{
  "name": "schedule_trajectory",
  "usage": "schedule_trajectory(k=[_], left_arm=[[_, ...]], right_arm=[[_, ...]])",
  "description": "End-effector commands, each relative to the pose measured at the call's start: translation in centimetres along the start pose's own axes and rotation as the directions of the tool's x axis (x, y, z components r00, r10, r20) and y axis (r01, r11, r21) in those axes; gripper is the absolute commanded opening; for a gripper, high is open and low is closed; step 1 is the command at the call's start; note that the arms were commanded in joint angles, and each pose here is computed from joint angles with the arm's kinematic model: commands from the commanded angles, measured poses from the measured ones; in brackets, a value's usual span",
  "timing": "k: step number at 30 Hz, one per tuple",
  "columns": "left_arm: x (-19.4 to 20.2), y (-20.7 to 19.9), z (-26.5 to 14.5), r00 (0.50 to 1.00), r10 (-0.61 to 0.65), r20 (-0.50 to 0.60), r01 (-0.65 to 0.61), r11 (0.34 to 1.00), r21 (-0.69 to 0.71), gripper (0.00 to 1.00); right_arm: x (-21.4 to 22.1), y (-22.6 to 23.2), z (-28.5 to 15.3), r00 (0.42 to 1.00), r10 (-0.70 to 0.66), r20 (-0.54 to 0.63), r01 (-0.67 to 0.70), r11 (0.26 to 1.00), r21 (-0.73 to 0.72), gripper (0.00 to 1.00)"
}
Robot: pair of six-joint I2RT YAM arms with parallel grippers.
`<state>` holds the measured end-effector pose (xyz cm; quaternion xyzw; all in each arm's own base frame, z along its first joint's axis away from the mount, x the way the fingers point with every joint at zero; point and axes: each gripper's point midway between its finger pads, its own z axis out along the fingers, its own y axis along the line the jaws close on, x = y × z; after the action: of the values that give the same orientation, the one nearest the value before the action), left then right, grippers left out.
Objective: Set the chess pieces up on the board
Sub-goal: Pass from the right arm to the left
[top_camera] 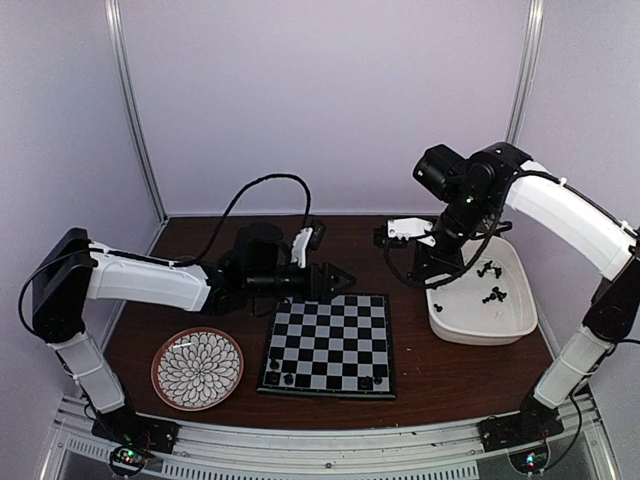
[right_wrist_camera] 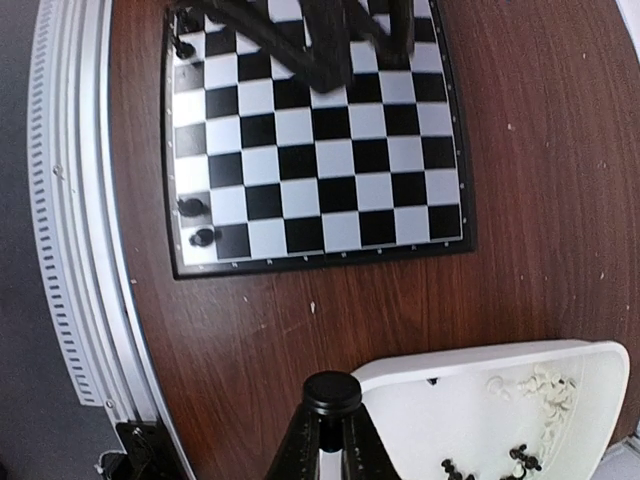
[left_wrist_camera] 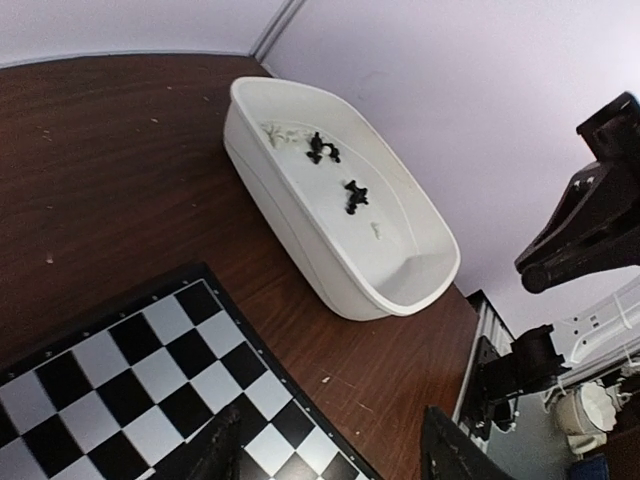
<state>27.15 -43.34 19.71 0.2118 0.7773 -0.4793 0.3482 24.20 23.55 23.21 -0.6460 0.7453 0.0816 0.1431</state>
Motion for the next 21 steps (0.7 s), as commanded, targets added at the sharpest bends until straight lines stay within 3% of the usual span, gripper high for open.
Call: schedule_trajectory(k=[1,9,14,21], left_arm=[[-2.9,-5.5,0.4,0.997,-0.001,0.078,-0.022,0.956,0.294,0.61],[-3.7,-7.7,1.4,0.996,-0.055,0.068,0.02,0.9,0.435,0.59],[-3.0,-8.0,2.9,0.998,-0.07,-0.004,0.064,0.893,0.446,0.57],[-2.7,-8.8,3.9,0.998,-0.042,-0.054,0.062,0.891,0.45,0.47]], right_arm=[[-3.5,1.9,-0.6,0.989,0.058,0.133,-0.039,0.988,-0.146,0.01],[-4.7,1.8,0.0,0.981,0.1,0.167,-0.068,0.98,-0.188,0.03],[-4.9,1.5,0.0,0.979,0.102,0.174,-0.072,0.982,-0.172,0.03],[-5.1,1.1,-0.1,0.98,0.096,0.175,-0.069,0.986,-0.154,0.03]])
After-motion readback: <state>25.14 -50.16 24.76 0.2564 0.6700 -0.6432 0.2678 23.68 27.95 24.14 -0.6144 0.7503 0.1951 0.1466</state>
